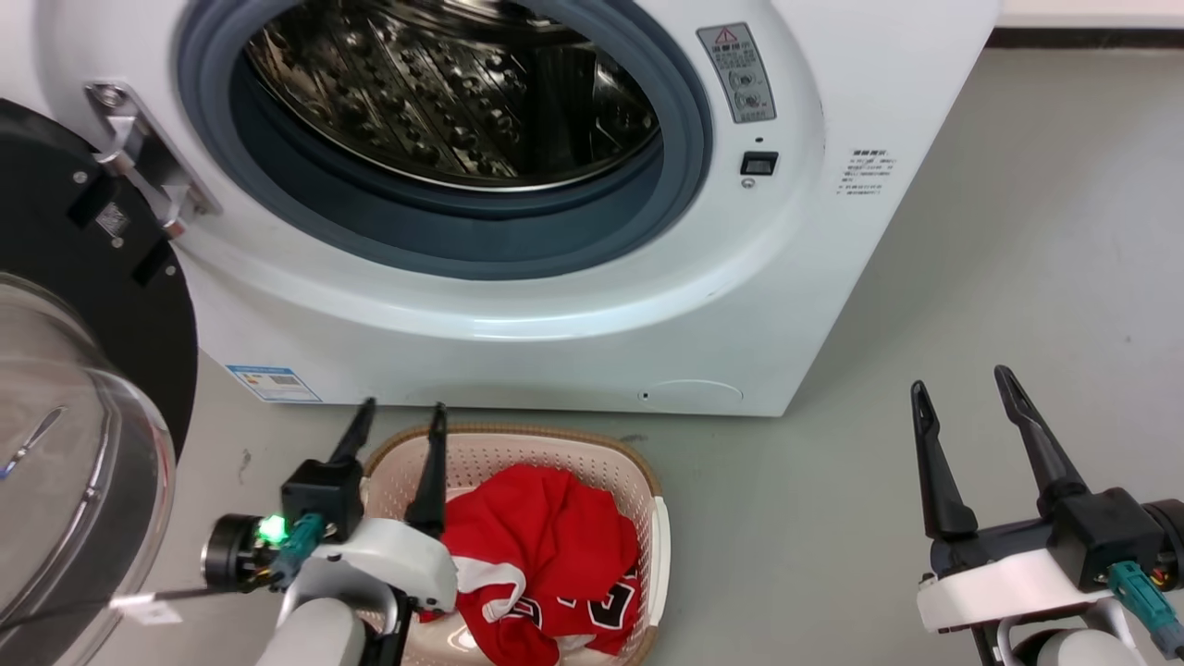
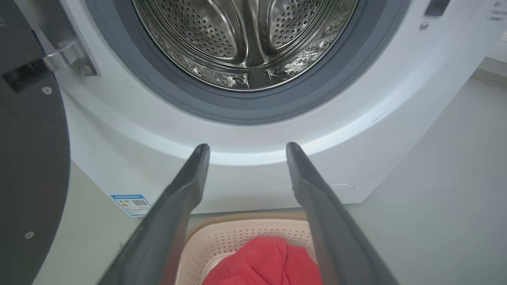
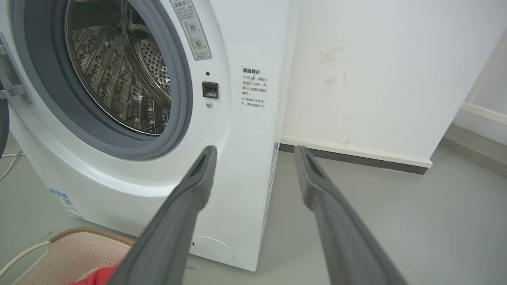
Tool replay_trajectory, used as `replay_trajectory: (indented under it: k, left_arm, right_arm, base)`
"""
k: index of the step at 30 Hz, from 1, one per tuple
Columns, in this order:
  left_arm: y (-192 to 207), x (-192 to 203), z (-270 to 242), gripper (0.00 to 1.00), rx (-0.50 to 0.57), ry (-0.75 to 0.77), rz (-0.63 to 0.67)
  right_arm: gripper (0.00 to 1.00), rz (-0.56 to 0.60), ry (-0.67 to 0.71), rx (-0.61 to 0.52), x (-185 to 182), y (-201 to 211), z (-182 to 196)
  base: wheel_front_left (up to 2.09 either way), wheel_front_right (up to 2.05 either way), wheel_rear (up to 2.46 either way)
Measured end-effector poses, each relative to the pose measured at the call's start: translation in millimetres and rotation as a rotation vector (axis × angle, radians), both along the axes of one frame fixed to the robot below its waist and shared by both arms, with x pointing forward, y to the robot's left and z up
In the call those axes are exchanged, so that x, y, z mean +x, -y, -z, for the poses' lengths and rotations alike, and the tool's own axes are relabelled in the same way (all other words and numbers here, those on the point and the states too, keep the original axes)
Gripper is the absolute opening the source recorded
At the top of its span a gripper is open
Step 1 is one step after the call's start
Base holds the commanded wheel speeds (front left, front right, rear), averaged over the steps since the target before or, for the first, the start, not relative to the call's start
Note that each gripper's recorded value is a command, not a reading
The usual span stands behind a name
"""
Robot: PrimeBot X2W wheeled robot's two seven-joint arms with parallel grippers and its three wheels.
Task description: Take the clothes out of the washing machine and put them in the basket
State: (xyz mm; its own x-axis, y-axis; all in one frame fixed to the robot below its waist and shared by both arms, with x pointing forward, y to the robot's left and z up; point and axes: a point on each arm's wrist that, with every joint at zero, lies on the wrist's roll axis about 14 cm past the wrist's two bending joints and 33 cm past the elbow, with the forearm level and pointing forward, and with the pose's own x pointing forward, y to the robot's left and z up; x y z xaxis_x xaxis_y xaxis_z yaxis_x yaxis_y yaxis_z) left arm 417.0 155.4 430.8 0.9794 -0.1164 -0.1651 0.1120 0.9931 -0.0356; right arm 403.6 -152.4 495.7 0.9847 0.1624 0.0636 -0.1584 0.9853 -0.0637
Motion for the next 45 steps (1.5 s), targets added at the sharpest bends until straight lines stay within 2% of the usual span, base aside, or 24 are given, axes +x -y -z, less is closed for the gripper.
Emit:
replay_trajectory:
  k: [8, 16, 45]
  left_arm:
    - [-20.9, -8.7, -58.8, 1.00, 0.003, 0.196, -0.117]
    - [-35.1, -25.2, -91.2, 1.00, 0.028, 0.301, -0.184]
    - [-26.9, -69.1, -93.4, 1.00, 0.050, 0.308, -0.163]
  right_arm:
    - [1.00, 0.001, 0.027, 0.009, -8.0, 0.2, -10.8]
    - [1.00, 0.010, 0.045, 0.017, -18.9, 3.4, -18.5]
    - [1.00, 0.040, 0.103, 0.058, -53.7, 12.9, -40.1]
  base:
    - [0.00, 0.00, 0.00]
    - [0.00, 0.00, 0.00]
    - [0.00, 0.00, 0.00]
